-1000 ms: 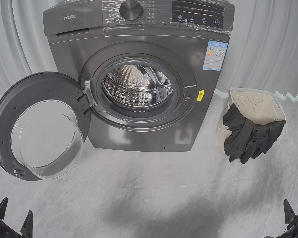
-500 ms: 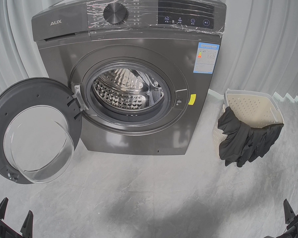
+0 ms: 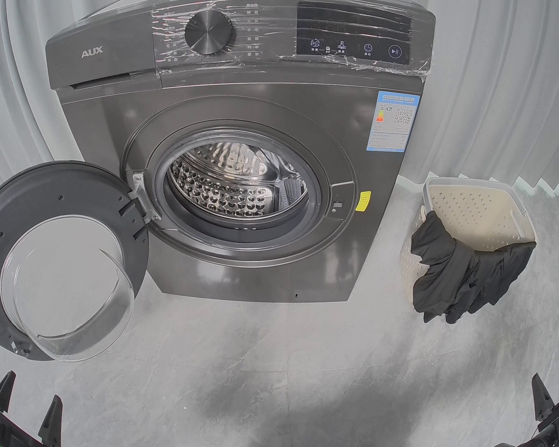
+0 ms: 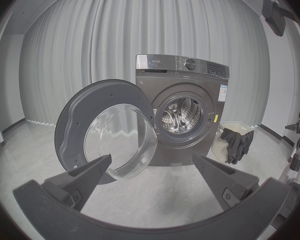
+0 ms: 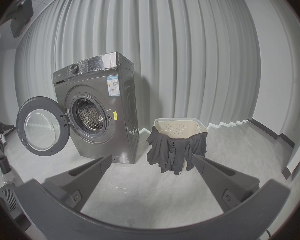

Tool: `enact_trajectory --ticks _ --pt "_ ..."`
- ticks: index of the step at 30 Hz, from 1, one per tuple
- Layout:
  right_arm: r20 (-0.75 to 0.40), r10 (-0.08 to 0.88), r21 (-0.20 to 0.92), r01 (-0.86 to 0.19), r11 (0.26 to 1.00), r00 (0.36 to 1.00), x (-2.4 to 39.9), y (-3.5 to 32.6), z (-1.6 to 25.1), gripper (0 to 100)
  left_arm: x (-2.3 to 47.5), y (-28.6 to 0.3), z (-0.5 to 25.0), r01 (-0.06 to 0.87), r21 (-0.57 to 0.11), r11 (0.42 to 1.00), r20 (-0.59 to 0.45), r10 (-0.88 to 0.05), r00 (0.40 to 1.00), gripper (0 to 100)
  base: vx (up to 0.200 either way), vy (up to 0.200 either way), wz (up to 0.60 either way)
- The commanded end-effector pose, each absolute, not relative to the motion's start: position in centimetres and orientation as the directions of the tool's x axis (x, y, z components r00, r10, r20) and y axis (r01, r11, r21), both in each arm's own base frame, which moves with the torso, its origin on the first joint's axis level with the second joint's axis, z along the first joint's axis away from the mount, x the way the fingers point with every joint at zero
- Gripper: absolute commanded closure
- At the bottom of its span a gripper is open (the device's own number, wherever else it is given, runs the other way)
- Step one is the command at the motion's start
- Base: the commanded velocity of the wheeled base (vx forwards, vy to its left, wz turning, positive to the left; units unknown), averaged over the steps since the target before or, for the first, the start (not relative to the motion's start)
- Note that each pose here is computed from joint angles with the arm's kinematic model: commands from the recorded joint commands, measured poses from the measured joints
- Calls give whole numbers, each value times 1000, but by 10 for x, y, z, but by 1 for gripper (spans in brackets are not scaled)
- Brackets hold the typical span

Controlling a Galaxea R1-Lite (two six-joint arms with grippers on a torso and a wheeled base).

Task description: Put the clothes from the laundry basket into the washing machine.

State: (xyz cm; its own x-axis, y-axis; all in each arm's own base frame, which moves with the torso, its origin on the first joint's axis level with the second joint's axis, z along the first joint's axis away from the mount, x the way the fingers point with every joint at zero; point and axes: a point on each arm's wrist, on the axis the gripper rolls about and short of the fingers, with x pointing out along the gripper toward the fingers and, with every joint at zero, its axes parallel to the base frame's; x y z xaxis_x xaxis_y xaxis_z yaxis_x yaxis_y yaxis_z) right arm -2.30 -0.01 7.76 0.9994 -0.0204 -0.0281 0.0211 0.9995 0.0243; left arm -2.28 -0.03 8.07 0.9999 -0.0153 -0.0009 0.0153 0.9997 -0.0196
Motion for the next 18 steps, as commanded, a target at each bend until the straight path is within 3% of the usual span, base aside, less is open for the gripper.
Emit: enact_trajectory --ticks 1,18 --pt "-23 -21 24 22 999 1000 -23 0 76 0 -23 0 76 15 -20 1000 0 -15 1000 0 0 -200 0" --pt "-23 -21 24 22 999 1000 -23 0 76 0 -23 0 76 15 -21 1000 0 -15 1000 0 0 -200 0"
